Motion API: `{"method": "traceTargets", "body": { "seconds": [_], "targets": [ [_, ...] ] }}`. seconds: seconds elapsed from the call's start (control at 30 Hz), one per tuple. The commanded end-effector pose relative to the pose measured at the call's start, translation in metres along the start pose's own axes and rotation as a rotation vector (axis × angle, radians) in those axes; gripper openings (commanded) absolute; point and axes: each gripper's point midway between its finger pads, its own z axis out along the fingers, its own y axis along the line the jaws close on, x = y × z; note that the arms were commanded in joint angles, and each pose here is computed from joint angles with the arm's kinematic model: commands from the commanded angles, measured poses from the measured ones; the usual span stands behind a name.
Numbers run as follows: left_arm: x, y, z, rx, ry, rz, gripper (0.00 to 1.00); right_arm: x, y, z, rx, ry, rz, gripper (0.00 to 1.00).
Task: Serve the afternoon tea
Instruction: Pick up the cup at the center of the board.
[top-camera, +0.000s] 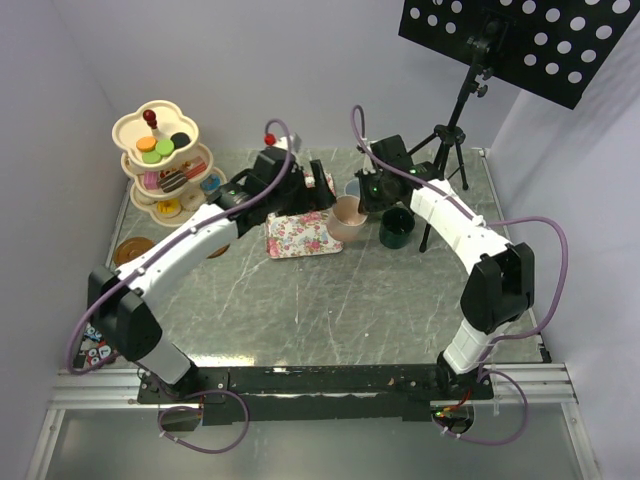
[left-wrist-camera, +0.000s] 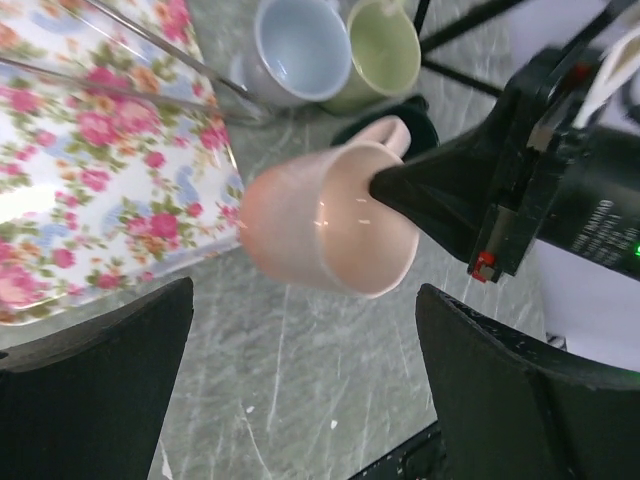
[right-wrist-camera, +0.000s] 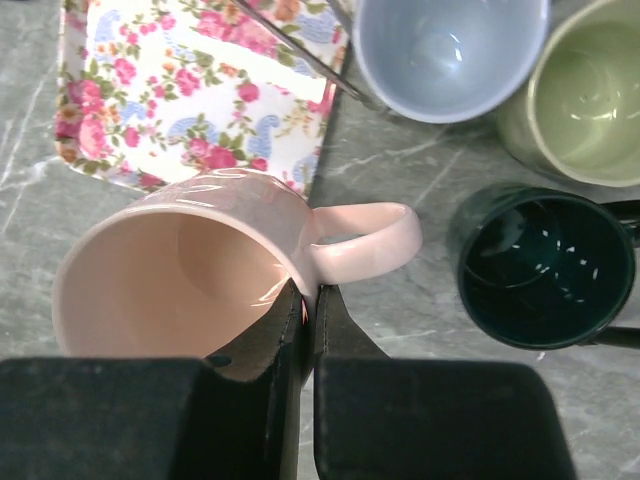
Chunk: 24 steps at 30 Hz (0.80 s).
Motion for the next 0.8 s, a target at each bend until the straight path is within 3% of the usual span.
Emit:
{"method": "traceTargets", "body": {
  "seconds": [0.0,0.17,0.23,0.37,0.47,0.5,0.57,0.63,0.77],
  "targets": [
    [0.009,-0.02,0.011,0.027,0.037,0.041,0.96,-0.054,0.028,-0.038,-0.026,-0.192,-0.012,0.0],
    [0.014,0.008,0.023,-0.204,0.033,0.101,0.9,-0.058,0.048,-0.044,-0.045,-0.213,-0.034,0.0],
    [0.013,0.013,0.028,-0.234,0.028,0.106,0.76,-0.058,0.055,-0.044,-0.056,-0.217,-0.04,0.0],
    [0.012,0.014,0.032,-0.249,0.01,0.108,0.31,-0.056,0.062,-0.04,-0.057,-0.207,-0.055,0.0],
    [0.011,0.018,0.034,-0.272,-0.003,0.107,0.06,-0.055,0.066,-0.038,-0.064,-0.196,-0.055,0.0],
    [0.011,0.02,0.034,-0.283,-0.004,0.105,0.01,-0.056,0.066,-0.037,-0.067,-0.197,-0.053,0.0],
    [0.011,0.024,0.034,-0.298,-0.004,0.102,0.01,-0.055,0.067,-0.036,-0.071,-0.192,-0.045,0.0],
    [0.009,0.03,0.034,-0.312,-0.001,0.081,0.01,-0.055,0.068,-0.035,-0.072,-0.189,-0.041,0.12],
    [0.0,0.06,0.029,-0.348,-0.007,0.013,0.01,-0.054,0.065,-0.034,-0.067,-0.181,-0.026,0.56]
  ]
}}
